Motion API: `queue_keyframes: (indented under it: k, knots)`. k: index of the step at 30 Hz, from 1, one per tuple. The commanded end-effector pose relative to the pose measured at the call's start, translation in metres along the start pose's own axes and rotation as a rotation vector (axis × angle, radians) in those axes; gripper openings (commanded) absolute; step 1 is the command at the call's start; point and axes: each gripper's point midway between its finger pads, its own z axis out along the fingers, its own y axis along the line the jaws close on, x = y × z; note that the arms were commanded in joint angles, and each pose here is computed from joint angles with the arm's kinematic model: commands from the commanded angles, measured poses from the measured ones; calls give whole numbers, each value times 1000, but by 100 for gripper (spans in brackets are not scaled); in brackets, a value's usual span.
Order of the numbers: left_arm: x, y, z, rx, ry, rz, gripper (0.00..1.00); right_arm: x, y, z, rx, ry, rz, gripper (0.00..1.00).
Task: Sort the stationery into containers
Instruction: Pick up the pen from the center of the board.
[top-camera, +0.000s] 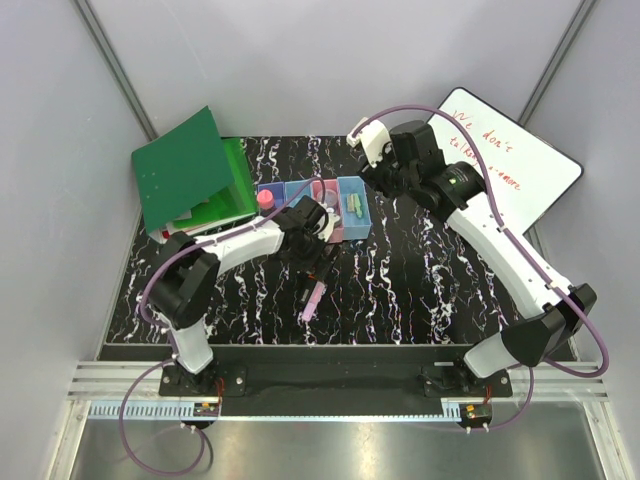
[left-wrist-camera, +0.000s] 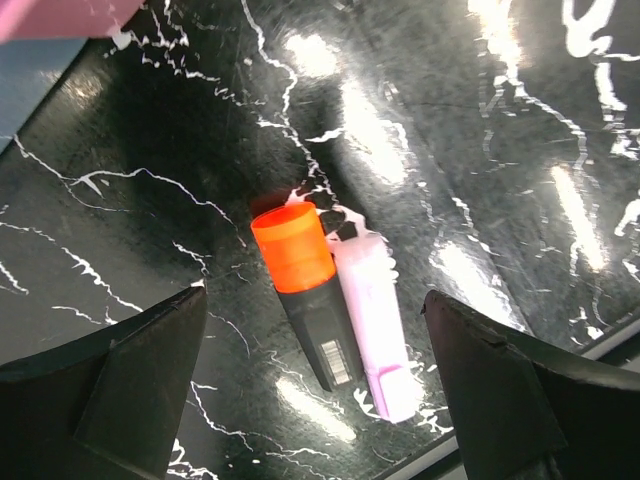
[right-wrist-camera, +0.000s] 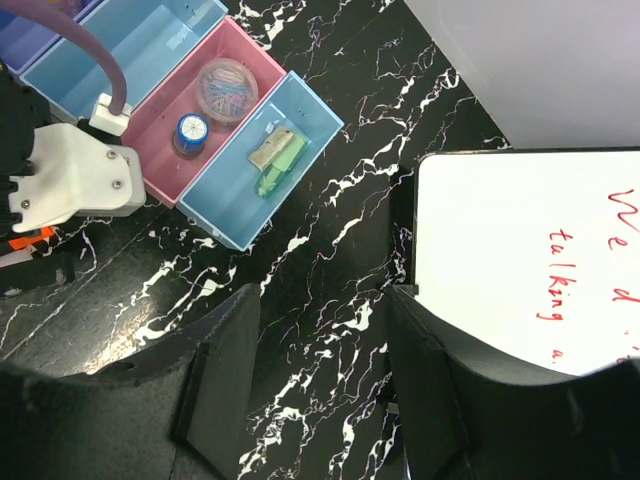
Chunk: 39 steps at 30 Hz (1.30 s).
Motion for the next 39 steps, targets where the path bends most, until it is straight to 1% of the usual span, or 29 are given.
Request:
queue_keyframes:
  k: [1,7,14,17,22,24,25,26,30,35,39]
  knots:
    - [-15,2,-1,-21,-26,-20,95,-22,-8,-20,22,-99,46,60]
    - [-19,15,8,-27,1,-67,95,-25,-6,-22,11,-113,59,59]
    - [-16,21,20,-36,38,-77,95,-26,-5,-29,8,-132,73,59]
    - [-15,22,24,-34,47,-85,93,-27,-4,-32,4,-143,75,58]
    - [-13,23,28,-28,64,-91,78,-25,-4,-32,5,-142,79,58]
    - [-10,22,29,-27,70,-94,69,-26,-4,-32,7,-148,81,58]
    - [-9,22,29,-27,72,-94,62,-26,-4,-32,7,-146,83,58]
    - [-10,24,29,-34,71,-97,61,-26,-4,-34,8,-150,85,57]
    - [-1,30,32,-76,95,-91,61,-29,-6,-36,13,-160,89,58]
    - [11,31,36,-135,118,-48,60,-30,-8,-40,21,-168,95,57]
    - [23,31,39,-143,153,-33,60,-30,-8,-41,24,-172,94,57]
